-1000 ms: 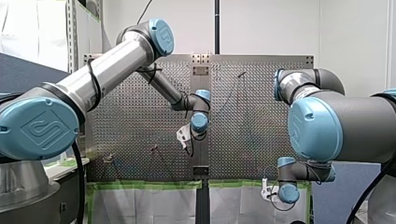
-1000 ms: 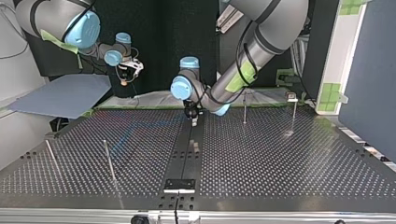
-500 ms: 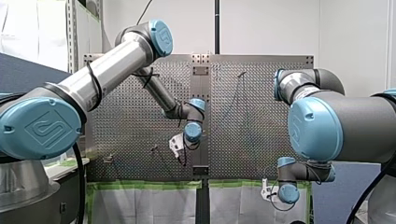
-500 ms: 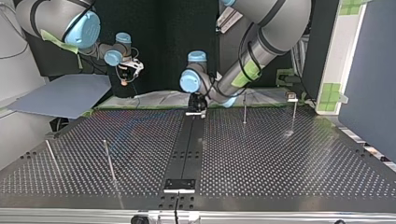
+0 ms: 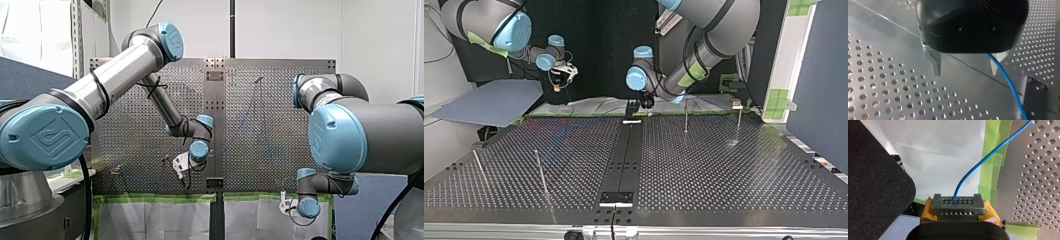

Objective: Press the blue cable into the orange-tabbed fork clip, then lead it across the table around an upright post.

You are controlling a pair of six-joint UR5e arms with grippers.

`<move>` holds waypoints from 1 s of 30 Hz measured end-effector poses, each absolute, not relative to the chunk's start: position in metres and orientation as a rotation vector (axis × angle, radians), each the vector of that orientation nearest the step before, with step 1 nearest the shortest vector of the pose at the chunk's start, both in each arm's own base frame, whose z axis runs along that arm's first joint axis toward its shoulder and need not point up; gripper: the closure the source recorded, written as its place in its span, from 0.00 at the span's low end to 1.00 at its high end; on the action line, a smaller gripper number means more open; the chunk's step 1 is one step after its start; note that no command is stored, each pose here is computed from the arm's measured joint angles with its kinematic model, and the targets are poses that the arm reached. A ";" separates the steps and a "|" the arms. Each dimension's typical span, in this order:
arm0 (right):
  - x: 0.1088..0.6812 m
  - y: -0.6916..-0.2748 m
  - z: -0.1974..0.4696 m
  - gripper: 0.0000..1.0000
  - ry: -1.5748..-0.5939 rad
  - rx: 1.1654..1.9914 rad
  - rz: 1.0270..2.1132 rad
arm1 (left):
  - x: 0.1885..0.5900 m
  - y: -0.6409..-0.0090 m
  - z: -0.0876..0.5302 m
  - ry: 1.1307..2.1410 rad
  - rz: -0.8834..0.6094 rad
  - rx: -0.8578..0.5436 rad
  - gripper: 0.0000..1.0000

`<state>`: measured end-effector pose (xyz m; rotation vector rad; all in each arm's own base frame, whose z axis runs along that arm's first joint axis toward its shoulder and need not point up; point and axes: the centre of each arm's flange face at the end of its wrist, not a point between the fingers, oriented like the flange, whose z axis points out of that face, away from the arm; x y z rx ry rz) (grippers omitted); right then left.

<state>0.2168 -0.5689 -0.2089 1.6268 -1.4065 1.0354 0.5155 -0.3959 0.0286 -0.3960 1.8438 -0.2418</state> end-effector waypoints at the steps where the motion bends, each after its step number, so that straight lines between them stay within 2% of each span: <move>1: 0.217 -0.569 -0.209 1.00 -1.406 1.626 1.036 | 0.513 -0.393 0.025 1.848 -0.233 -0.395 0.02; 9: 0.217 -0.569 -0.209 1.00 -1.406 1.626 1.036 | 0.513 -0.385 0.017 1.838 -0.218 -0.380 0.02; 17: 0.217 -0.569 -0.209 1.00 -1.405 1.625 1.035 | 0.517 -0.380 -0.016 1.848 -0.253 -0.371 0.02; 23: 0.217 -0.569 -0.209 1.00 -1.405 1.625 1.034 | 0.520 -0.373 -0.048 1.851 -0.299 -0.398 0.02; 30: 0.217 -0.570 -0.208 1.00 -1.404 1.624 1.034 | 0.528 -0.358 -0.057 1.856 -0.307 -0.438 0.02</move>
